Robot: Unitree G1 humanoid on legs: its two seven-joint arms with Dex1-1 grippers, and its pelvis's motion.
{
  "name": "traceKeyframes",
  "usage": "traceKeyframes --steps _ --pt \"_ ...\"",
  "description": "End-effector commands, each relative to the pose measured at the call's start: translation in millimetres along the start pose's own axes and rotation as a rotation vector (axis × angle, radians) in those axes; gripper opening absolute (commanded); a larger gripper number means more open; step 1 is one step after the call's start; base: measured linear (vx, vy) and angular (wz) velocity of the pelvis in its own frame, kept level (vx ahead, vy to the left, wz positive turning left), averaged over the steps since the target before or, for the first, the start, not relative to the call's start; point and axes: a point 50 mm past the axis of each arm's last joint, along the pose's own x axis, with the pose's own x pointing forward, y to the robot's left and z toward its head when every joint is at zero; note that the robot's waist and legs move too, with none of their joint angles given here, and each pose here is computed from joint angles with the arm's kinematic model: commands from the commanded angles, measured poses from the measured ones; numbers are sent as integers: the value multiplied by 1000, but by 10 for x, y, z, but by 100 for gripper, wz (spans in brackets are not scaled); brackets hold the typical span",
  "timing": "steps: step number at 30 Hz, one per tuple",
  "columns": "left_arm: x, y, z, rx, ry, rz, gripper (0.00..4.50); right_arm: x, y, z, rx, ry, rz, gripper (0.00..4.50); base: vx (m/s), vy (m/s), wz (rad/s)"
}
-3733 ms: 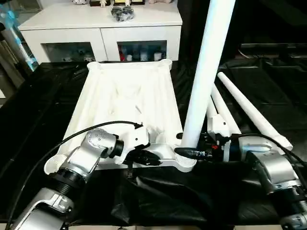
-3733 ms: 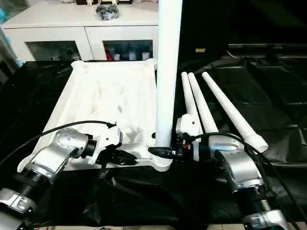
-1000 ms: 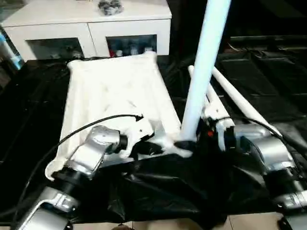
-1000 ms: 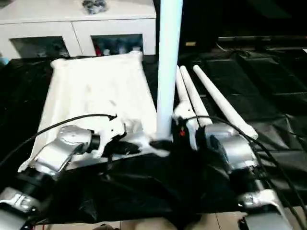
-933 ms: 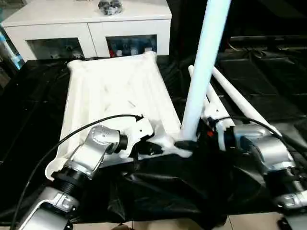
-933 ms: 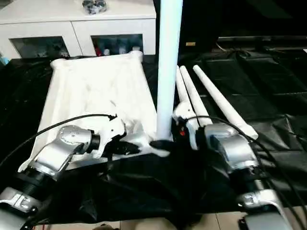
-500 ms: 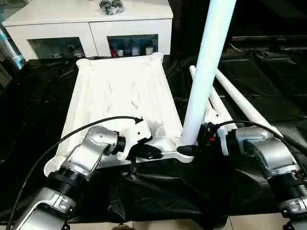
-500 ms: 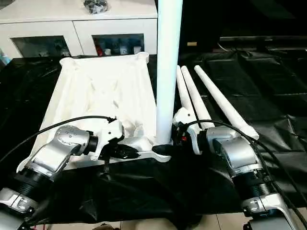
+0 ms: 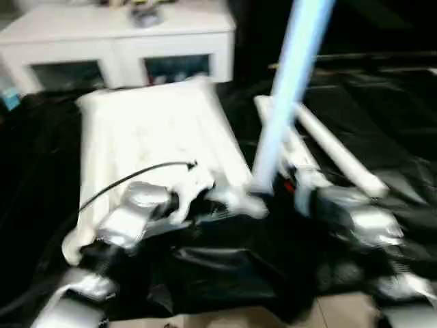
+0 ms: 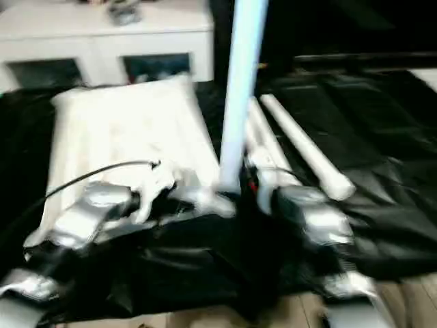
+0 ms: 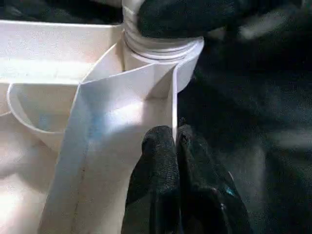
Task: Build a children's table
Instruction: Rotate leg to tighten
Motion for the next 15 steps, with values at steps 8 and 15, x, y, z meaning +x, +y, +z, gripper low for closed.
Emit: traceKeyframes --steps 8,15 --pt "295 -182 350 9 -88 63 0 411 308 -441 193 152 -100 276 0 0 0" --pt "242 -188 286 29 -72 28 0 436 308 -418 187 140 -92 276 0 0 0"
